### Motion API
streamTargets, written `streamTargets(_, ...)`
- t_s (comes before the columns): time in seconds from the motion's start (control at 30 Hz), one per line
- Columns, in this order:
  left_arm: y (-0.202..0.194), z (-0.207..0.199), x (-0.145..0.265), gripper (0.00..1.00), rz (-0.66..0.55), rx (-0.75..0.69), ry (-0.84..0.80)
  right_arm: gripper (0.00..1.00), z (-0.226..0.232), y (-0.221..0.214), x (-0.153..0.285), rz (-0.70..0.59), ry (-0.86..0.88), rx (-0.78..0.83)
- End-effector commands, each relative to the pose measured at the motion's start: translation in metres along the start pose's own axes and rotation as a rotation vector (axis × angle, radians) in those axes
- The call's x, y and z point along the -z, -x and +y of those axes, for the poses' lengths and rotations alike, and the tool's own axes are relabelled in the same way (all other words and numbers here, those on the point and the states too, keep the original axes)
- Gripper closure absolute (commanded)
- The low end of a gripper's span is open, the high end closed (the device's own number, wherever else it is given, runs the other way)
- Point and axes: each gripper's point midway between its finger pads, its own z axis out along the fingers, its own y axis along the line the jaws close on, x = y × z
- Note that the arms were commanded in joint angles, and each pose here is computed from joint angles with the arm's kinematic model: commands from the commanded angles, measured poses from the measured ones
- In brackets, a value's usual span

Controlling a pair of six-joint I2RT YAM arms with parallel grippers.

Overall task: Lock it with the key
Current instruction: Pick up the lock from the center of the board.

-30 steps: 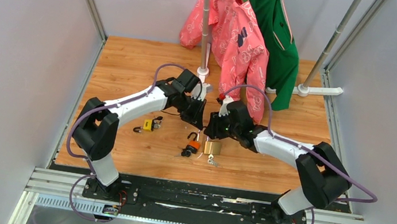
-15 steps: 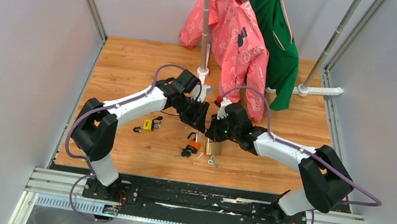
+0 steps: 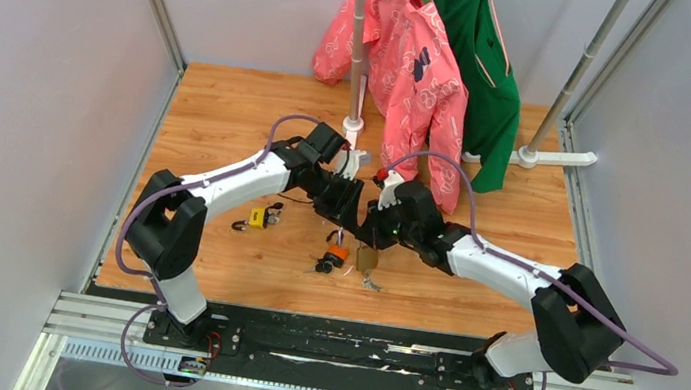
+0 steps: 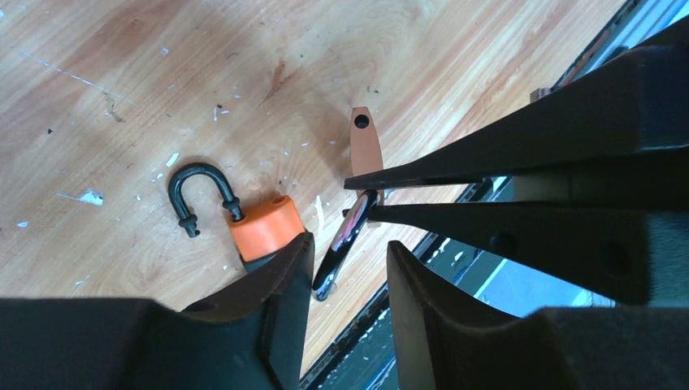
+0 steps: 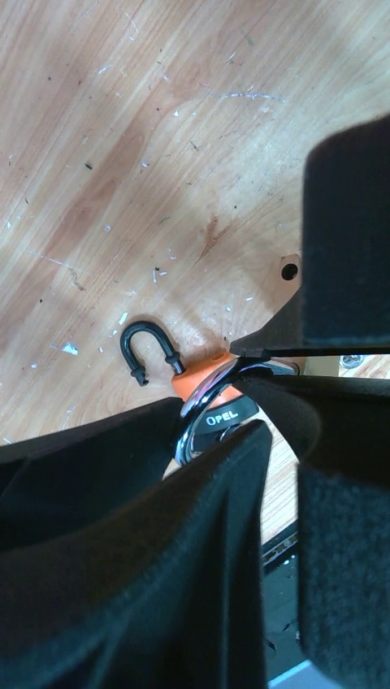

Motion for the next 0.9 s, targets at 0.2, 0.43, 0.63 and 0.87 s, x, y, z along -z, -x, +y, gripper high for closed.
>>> streamTargets(0.2,-0.011,-0.002,-0.004,1.0,0.03,0.018,-0.073,1.0,0.019,0.014,0.006,-0.056,0.071,0.022)
streamTargets(0.43,0.016,-0.014,0.03,1.0,-0.068,-0.023,-0.005,0.42,0.003,0.026,0.036,-0.009,-0.104,-0.071)
streamTargets(0.63,0.047,-0.053,0.081,1.0,-0.232,0.052,-0.039,0.17,0.011,0.047,0.085,-0.139,-0.148,-0.079)
streamTargets(0.87,0.091,-0.101,0.176,1.0,-0.511,0.269,-0.019,0.2,0.05,0.078,0.124,-0.524,-0.145,0.227)
